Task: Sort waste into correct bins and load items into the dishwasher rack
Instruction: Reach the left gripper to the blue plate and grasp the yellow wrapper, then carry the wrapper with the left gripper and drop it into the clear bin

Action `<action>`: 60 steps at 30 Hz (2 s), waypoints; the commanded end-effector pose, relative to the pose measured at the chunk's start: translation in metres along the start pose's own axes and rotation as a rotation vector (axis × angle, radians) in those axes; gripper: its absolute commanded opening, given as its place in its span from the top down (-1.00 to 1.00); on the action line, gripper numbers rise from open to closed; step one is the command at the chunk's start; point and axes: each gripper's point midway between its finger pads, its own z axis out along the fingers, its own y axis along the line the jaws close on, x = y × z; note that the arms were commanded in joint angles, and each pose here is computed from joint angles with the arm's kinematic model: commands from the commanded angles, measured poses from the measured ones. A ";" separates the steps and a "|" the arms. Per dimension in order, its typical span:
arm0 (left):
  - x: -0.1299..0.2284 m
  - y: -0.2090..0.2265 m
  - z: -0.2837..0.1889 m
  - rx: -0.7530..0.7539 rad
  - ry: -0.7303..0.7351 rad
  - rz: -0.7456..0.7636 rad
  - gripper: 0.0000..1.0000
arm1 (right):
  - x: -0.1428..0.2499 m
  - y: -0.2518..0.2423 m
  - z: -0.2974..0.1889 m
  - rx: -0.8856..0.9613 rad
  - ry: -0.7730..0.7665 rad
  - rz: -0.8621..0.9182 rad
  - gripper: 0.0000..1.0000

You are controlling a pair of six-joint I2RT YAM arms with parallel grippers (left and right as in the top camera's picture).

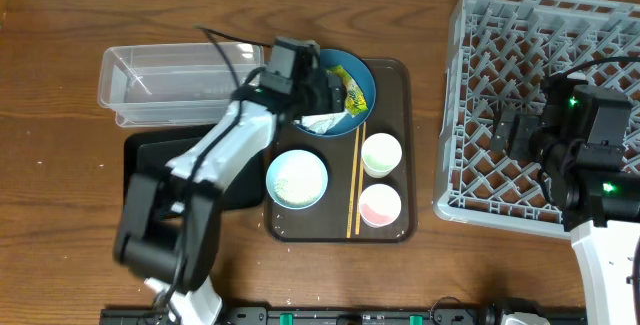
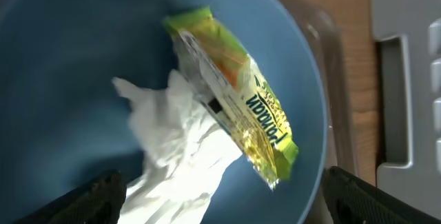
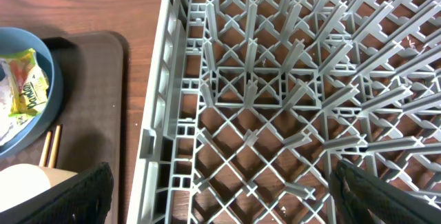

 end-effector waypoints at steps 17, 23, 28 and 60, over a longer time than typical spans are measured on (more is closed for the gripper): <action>0.013 -0.024 0.056 0.073 0.025 -0.030 -0.04 | -0.007 0.006 -0.005 -0.017 -0.020 -0.022 -0.99; 0.005 -0.016 0.048 0.060 0.014 -0.047 0.63 | -0.005 0.006 -0.005 -0.016 -0.014 -0.022 -0.99; -0.016 0.007 0.011 -0.039 -0.035 -0.016 0.88 | -0.005 0.006 -0.005 -0.016 -0.013 -0.022 -0.98; -0.084 0.123 -0.137 -0.217 -0.251 -0.186 -0.10 | -0.005 0.006 -0.005 -0.016 -0.014 -0.022 -0.99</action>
